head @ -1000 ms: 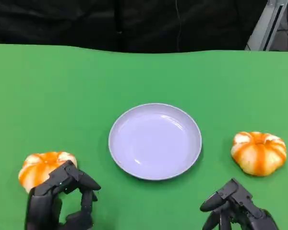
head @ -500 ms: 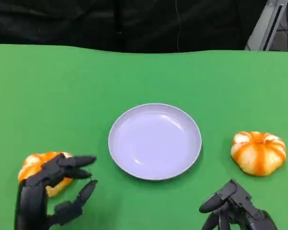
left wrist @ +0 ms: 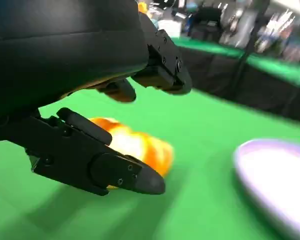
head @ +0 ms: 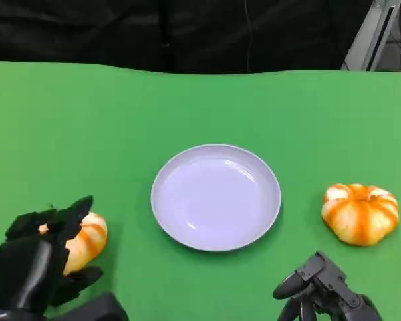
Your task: Grasp the bread from the table and place it into the plate.
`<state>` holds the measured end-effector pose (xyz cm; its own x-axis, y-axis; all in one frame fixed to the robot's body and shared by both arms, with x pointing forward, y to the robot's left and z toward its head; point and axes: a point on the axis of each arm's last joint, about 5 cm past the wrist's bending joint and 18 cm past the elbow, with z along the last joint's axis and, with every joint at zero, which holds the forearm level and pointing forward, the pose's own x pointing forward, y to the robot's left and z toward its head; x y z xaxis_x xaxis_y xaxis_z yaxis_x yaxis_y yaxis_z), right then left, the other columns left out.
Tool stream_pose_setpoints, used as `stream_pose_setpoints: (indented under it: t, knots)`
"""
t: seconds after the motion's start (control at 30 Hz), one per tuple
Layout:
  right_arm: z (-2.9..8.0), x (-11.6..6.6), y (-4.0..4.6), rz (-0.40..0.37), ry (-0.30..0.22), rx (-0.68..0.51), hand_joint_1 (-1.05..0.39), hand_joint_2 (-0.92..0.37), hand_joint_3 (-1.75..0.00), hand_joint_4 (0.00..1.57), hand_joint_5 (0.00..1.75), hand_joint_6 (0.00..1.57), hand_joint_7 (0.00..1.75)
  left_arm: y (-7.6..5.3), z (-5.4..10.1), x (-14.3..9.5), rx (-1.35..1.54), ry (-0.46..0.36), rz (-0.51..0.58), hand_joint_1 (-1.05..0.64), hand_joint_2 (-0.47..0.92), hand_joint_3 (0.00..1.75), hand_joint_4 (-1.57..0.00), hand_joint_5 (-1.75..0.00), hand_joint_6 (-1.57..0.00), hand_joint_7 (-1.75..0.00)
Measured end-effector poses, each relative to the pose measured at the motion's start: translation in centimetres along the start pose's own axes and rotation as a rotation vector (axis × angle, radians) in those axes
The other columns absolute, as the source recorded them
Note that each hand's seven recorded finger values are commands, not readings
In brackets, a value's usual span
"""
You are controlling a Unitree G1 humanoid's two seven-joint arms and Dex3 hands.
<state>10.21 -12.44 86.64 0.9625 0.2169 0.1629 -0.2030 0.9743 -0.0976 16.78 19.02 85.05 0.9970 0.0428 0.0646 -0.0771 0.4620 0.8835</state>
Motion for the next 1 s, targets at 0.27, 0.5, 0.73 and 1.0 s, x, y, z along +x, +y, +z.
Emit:
stream_pose_setpoints:
  t: [0.27, 0.5, 0.73, 1.0]
  knots:
    - [0.0, 0.0, 0.07, -0.001, -0.001, 0.002, -0.08, -0.92, -1.16, 0.37, 1.75, 0.15, 1.75, 0.3, 0.0, 0.7, 0.111, 0.073, -0.131, -0.62, 0.92, 0.18, -0.02, -0.36, -0.25, 0.00]
    - [0.0, 0.0, 0.17, -0.003, 0.015, 0.008, -0.08, -0.92, -1.15, 0.37, 1.75, 0.16, 1.75, -0.6, 0.3, 3.7, 0.153, 0.088, -0.242, -0.62, 0.92, 0.18, -0.03, -0.38, -0.26, -0.01]
    - [0.0, 0.0, 0.09, -0.006, 0.015, 0.007, -0.08, -0.92, -1.16, 0.37, 1.75, 0.16, 1.75, -1.6, 0.2, 5.1, 0.150, 0.083, -0.273, -0.53, 0.92, 0.23, -0.08, -0.42, -0.31, -0.03]
    - [0.0, 0.0, 0.02, -0.004, 0.016, 0.001, -0.08, -0.92, -1.16, 0.36, 1.75, 0.16, 1.75, -2.6, -1.5, 5.1, -0.062, 0.040, -0.147, -0.24, 0.57, 1.14, -0.91, -1.68, -0.78, -1.51]
